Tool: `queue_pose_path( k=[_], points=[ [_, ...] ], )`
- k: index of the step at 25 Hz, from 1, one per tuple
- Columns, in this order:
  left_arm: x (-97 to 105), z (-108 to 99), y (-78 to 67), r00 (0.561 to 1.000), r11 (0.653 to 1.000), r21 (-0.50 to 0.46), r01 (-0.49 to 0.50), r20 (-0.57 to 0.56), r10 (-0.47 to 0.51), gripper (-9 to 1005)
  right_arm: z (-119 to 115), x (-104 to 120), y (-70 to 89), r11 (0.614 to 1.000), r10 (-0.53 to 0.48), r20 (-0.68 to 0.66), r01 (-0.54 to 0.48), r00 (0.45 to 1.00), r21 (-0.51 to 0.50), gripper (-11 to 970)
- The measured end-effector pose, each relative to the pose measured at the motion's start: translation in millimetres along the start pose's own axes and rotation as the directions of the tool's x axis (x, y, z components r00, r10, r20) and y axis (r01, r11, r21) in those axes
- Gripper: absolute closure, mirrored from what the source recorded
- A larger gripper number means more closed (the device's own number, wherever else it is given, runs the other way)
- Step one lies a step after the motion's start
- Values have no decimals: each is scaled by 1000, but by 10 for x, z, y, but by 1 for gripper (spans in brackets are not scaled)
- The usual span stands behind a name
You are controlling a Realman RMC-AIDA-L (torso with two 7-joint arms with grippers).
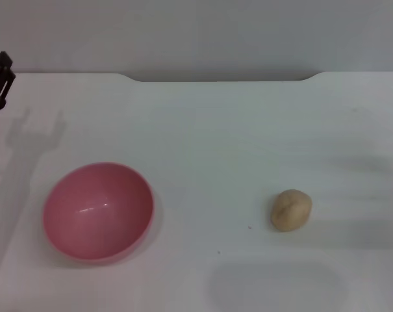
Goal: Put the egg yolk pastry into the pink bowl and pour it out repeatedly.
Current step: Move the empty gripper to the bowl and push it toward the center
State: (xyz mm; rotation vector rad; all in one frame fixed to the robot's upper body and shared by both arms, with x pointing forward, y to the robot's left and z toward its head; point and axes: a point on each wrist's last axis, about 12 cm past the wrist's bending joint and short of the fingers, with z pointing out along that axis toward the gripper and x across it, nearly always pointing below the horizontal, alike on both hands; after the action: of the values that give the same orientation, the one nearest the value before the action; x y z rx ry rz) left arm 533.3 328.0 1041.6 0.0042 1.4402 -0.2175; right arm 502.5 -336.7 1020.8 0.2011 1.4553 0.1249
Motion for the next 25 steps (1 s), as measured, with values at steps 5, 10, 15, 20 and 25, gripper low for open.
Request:
queue_pose_path(
  k=[5, 10, 15, 20, 25],
  points=[
    [21, -124, 38, 1000, 1000, -17, 4, 5, -4, 314, 77, 10, 109, 999, 14, -11, -14, 1000, -37, 392],
    [15, -213, 58, 1000, 1000, -20, 7, 23, -7, 314, 129, -4, 171, 998, 17, -4, -17, 1000, -61, 392],
    [12, -233, 74, 1000, 1000, -27, 11, 27, -11, 314, 150, -11, 197, 997, 22, 0, -22, 1000, -69, 392],
    [32, -247, 112, 996, 990, -117, 73, 50, -68, 314, 127, 25, 260, 994, 26, -20, -28, 999, -103, 392],
    [-2, -136, 97, 995, 990, -121, 78, 64, -71, 314, 98, 48, 274, 991, 63, -36, -67, 997, -114, 392]
  ],
)
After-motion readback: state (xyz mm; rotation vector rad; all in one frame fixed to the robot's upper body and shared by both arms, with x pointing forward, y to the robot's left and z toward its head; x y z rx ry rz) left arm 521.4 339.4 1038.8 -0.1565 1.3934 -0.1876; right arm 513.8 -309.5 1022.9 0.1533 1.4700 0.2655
